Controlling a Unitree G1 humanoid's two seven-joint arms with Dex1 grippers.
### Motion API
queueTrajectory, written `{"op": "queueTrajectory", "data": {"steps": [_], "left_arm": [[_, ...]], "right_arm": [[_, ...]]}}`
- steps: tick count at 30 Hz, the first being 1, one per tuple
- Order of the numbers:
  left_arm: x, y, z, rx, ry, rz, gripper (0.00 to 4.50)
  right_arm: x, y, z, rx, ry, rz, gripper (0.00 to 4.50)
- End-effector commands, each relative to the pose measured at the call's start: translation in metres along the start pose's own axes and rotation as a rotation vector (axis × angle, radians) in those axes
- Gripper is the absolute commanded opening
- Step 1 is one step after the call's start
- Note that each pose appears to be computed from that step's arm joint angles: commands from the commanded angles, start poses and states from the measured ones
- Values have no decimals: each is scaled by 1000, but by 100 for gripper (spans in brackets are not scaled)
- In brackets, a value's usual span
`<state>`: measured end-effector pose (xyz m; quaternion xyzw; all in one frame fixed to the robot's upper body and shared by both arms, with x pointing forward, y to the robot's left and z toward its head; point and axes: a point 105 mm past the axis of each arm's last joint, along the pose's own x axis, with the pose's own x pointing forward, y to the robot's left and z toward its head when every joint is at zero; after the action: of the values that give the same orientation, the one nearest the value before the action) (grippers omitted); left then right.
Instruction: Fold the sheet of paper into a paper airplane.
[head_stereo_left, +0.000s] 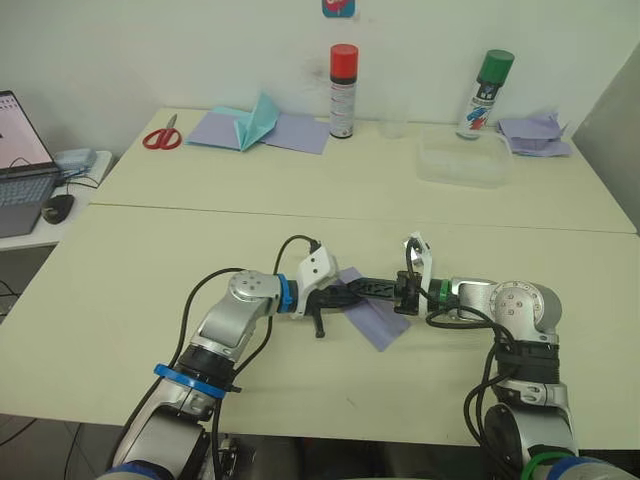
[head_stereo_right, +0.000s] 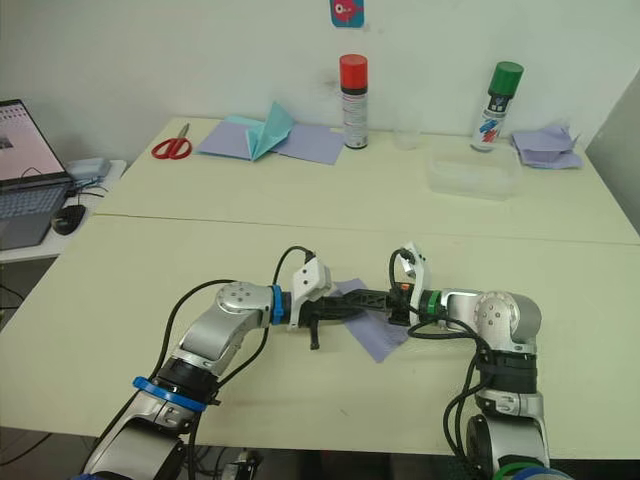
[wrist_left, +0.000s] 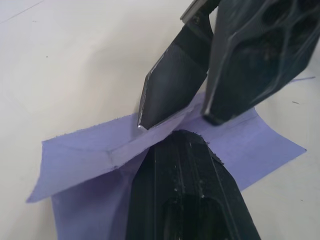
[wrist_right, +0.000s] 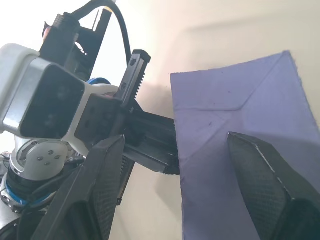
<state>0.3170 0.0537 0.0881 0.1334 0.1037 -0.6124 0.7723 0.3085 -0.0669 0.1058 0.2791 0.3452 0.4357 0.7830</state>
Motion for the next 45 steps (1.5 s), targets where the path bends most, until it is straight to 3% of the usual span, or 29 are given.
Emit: {"op": "queueTrajectory", "data": {"steps": [1,14,18,23,24,34,41,45], "left_arm": [[4,-1,18,51,-39,-18,0],[3,6,14,62,-19,6,0],[2,3,9,73,10,-3,0],[-1,2,2,81,36,1,0],[-2,2,1,82,37,4,0],[0,-11,-2,91,60,-11,0],[3,-21,-30,46,186,-44,0],[-1,-15,-38,53,239,-19,0]], "right_arm": [[-2,1,2,-43,6,-27,338],[-8,-6,-9,-264,101,-81,338],[-10,-9,-7,-243,86,-96,209],[-15,-15,-7,-189,72,-123,17],[-16,-17,-6,-176,67,-130,1],[-21,-10,-11,61,-25,-119,1],[-23,-9,-31,106,-51,-161,1],[-32,-18,-25,104,-76,-237,1]]}}
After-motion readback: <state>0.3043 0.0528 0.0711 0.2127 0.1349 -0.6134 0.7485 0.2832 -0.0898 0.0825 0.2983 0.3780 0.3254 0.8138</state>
